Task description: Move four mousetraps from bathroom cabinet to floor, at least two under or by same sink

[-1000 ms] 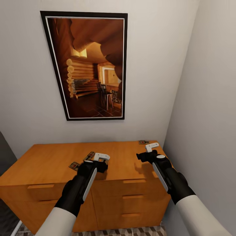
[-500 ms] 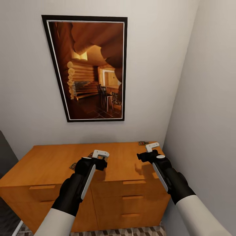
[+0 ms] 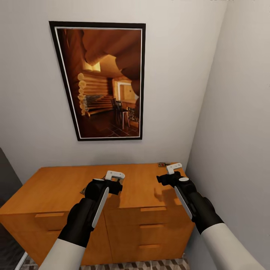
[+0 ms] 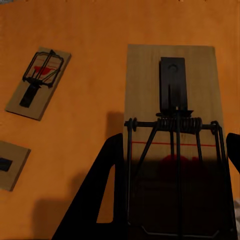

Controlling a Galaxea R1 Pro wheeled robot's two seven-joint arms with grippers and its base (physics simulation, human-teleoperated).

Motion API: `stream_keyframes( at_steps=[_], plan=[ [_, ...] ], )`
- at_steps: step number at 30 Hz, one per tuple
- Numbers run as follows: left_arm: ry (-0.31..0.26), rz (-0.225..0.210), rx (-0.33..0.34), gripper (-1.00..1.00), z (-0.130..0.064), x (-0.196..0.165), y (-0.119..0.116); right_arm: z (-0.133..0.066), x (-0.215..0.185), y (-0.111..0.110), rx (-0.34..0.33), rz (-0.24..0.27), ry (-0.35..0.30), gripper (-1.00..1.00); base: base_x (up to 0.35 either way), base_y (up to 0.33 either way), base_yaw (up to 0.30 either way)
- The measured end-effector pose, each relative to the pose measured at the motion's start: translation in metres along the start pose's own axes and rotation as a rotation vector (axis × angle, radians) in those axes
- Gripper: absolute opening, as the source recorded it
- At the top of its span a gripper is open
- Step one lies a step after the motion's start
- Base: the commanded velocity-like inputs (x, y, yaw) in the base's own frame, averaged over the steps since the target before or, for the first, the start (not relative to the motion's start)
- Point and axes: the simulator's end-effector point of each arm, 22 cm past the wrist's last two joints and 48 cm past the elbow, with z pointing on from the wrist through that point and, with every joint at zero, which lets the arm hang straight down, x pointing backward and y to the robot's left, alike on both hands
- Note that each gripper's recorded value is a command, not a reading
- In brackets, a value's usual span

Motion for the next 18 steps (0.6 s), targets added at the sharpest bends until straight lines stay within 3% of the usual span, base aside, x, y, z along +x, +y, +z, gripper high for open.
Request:
stream_keyframes(
  at_steps=[18],
  plan=[
    [0.000, 0.000, 0.000, -1.00, -0.014, -0.005, 0.000, -0.013, -0.009, -0.001, 0.001, 0.001, 0.002, 1.00, 0.000, 0.000, 0.000]
  ],
)
